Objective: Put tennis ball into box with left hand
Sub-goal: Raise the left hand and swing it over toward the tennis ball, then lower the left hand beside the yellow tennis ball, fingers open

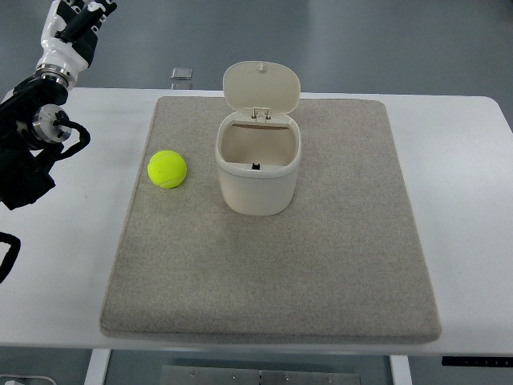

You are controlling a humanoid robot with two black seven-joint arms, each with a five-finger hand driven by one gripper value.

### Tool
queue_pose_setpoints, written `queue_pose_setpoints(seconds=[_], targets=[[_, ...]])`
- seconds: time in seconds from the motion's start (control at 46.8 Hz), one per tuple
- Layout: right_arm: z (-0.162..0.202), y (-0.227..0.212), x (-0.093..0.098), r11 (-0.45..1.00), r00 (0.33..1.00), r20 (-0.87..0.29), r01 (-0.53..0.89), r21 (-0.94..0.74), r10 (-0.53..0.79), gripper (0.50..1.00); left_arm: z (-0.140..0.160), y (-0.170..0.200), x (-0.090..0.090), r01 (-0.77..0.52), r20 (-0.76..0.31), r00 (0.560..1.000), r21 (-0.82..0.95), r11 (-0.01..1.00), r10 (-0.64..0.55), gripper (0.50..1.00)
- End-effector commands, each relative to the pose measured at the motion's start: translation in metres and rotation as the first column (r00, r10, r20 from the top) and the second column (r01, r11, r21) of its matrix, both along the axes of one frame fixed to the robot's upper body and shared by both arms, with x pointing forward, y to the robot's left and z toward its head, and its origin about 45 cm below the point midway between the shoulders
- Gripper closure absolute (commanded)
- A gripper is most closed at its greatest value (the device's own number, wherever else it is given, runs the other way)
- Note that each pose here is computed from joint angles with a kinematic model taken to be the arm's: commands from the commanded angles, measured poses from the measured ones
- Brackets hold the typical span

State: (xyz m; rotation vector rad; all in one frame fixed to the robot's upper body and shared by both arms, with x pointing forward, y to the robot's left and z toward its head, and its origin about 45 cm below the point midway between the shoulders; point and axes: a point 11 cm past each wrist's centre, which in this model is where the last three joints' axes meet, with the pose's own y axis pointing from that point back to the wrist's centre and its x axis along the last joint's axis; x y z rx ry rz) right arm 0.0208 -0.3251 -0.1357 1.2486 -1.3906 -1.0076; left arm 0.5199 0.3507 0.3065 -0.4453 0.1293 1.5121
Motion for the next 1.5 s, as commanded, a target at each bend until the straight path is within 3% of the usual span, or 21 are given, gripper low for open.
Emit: queue_pose_setpoints(seconds=[0.0, 0.15, 0.427, 0.684, 0.962, 1.197, 1.475], targets=[[0.000, 0.001, 0.000, 1.000, 1.000, 0.000, 0.000, 0.002, 0.000, 0.562, 0.014, 0.010, -0.001, 0.004, 0.017, 1.000, 0.042, 0.999, -0.004, 0.621], [0.000, 0.000, 0.000, 1.000, 1.000, 0.000, 0.000, 0.000, 0.000, 0.562, 0.023, 0.008, 0.002, 0.020, 0.016, 1.000, 0.115, 0.993, -0.022, 0.621], [0.000, 0.000, 0.000, 1.000, 1.000, 0.000, 0.000, 0.000, 0.000, 0.562, 0.008, 0.001, -0.001, 0.076, -0.049, 0.997, 0.244, 0.967, -0.066, 0.621], [0.000, 0.000, 0.000, 1.000, 1.000, 0.000, 0.000, 0.000, 0.000, 0.562, 0.013, -0.009, 0.002, 0.129, -0.060, 0.991, 0.310, 0.942, -0.116, 0.619], [0.000, 0.000, 0.000, 1.000, 1.000, 0.000, 0.000, 0.000, 0.000, 0.562, 0.012, -0.032, 0.000, 0.368, -0.230, 0.930, 0.606, 0.705, -0.288, 0.617], [0.000, 0.000, 0.000, 1.000, 1.000, 0.000, 0.000, 0.000, 0.000, 0.562, -0.008, -0.035, -0.009, 0.505, -0.380, 0.862, 0.693, 0.514, -0.335, 0.617], [0.000, 0.000, 0.000, 1.000, 1.000, 0.000, 0.000, 0.000, 0.000, 0.560, -0.005, -0.021, -0.020, 0.602, -0.490, 0.794, 0.716, 0.354, -0.359, 0.617]])
